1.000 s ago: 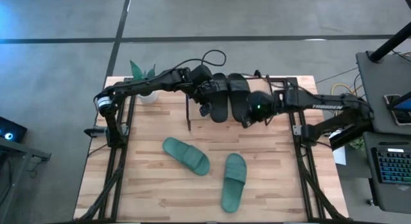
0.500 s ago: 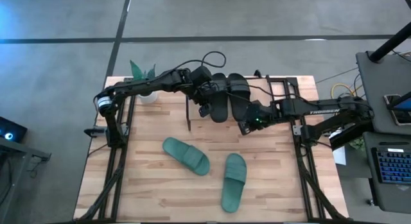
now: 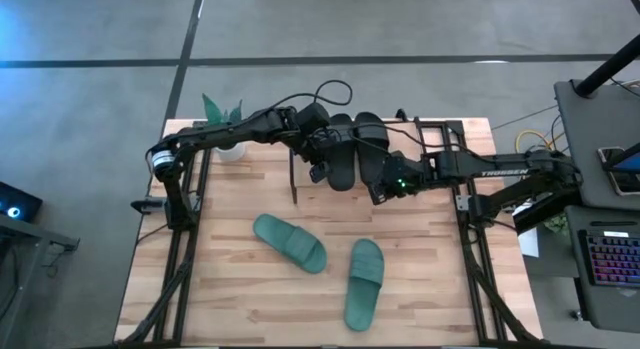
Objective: Pick and place slides into the shelf
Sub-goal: Adjust the black slides on the shelf, then move the right green slide to the center of the table
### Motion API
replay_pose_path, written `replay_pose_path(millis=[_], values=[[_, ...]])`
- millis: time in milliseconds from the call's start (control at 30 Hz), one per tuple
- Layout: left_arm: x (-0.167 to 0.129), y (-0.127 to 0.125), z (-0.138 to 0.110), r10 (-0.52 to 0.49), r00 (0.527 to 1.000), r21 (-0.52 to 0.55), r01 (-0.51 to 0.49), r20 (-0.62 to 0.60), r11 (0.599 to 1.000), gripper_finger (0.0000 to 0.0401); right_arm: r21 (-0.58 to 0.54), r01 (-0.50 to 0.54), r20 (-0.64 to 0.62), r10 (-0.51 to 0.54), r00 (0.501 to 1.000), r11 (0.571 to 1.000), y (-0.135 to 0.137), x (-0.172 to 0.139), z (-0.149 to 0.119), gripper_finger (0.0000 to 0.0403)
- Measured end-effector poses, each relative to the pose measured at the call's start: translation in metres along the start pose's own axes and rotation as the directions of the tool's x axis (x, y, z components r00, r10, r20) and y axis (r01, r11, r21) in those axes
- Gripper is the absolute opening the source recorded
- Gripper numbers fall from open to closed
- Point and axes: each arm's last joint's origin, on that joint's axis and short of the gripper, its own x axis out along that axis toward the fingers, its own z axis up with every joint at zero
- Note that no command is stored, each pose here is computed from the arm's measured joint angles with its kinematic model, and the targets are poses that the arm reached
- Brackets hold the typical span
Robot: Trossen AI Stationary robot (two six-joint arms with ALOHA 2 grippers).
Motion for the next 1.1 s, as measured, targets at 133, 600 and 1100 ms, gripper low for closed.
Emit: replay_pose_path(millis=[133, 600, 1100], values=[[0.000, 0.000, 0.000, 0.000, 1.000, 0.000, 0.000, 0.000, 1.000, 0.0176, 0.001, 0.009, 0.017, -0.009, 1.000, 1.000, 0.000, 0.002, 0.003, 0.0008], [0.000, -0.001, 0.003, -0.003, 0.999, 0.010, 0.003, 0.034, 1.000, 0.0176, -0.070, -0.088, -0.029, 0.086, 0.996, 0.994, 0.010, 0.005, -0.001, 0.0008], [-0.006, -0.005, 0.012, -0.065, 0.994, 0.036, 0.062, 0.086, 0.997, 0.0176, -0.183, -0.167, -0.100, 0.151, 0.983, 0.969, 0.026, -0.004, -0.031, 0.0008]])
